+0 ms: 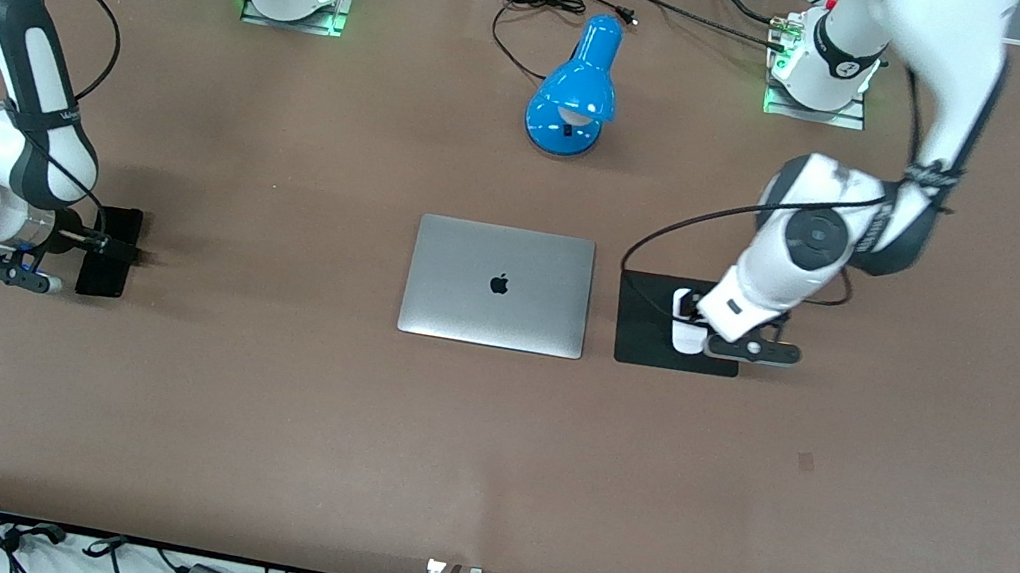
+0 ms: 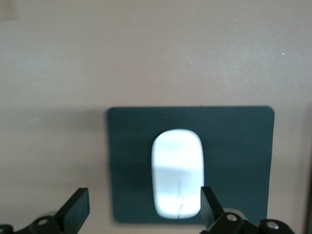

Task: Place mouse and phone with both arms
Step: 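Release the mouse and raise the left gripper away from the pad, then carry the black phone with the right gripper beside the laptop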

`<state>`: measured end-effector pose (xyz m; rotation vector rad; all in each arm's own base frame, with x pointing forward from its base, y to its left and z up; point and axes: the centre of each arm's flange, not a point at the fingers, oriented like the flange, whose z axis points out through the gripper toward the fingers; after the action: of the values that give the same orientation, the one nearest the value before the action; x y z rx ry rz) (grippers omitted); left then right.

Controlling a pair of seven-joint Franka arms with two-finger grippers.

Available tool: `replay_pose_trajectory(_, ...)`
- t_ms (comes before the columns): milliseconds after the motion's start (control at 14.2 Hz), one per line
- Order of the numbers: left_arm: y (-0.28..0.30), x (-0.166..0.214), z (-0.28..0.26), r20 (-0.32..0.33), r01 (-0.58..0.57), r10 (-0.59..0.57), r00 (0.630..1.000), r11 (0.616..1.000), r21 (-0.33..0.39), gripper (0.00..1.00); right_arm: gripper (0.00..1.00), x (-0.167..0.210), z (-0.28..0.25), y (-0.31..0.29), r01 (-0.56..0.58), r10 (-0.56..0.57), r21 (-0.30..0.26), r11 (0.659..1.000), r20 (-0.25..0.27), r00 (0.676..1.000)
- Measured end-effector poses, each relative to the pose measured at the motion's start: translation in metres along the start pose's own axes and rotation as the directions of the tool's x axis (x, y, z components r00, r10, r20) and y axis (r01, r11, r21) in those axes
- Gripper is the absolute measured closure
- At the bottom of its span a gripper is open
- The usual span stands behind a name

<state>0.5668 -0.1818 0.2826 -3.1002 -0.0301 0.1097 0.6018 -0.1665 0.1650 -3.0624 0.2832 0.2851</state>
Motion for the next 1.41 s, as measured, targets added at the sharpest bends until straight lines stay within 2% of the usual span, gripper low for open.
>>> replay_pose_trajectory(141,-0.035,0.015,-0.055,0.071,-0.055,0.055,0.996,0.998,0.005,0.0,0.16,0.0,-0.002,0.002,-0.001,0.001,-0.001,1.0,-0.002,1.0)
replay_pose_trajectory(353,-0.088,0.035,-0.141,0.13,-0.11,0.111,0.985,0.994,-0.011,0.0,0.17,0.0,-0.003,0.001,0.003,-0.003,-0.001,1.0,-0.002,1.0)
replay_pose_trajectory(495,-0.11,0.04,-0.195,0.131,-0.115,0.117,0.984,0.993,-0.019,0.0,0.17,0.0,-0.005,-0.002,0.011,-0.011,0.001,1.0,0.0,1.0)
replay_pose_trajectory(636,-0.117,0.041,-0.233,0.102,-0.115,0.116,0.988,0.993,-0.021,0.0,0.18,0.004,-0.017,-0.013,0.033,-0.033,0.005,0.999,-0.001,0.999)
replay_pose_trajectory(777,-0.116,0.039,-0.253,0.091,-0.117,0.118,0.989,0.993,-0.022,0.0,0.19,0.009,-0.052,-0.039,0.073,-0.073,0.007,0.997,0.003,0.997)
replay_pose_trajectory(918,-0.118,0.034,-0.252,0.139,-0.112,0.113,0.984,0.994,-0.016,0.0,0.19,0.012,-0.097,-0.078,0.131,-0.131,0.004,0.991,0.0,0.991)
replay_pose_trajectory(1060,-0.126,0.033,-0.249,0.158,-0.091,0.091,0.983,0.996,-0.007,0.0,0.19,0.012,-0.121,-0.133,0.206,-0.207,-0.011,0.978,-0.025,0.978)
replay_pose_trajectory(1272,-0.154,0.032,-0.26,0.143,-0.034,0.038,0.989,0.999,-0.025,0.0,0.19,0.001,-0.119,-0.215,0.299,-0.3,-0.032,0.954,-0.024,0.954)
replay_pose_trajectory(1413,-0.188,0.023,-0.272,0.134,0.028,-0.016,0.991,0.995,-0.094,0.0,0.19,-0.01,-0.104,-0.263,0.304,-0.305,-0.043,0.952,-0.014,0.952)
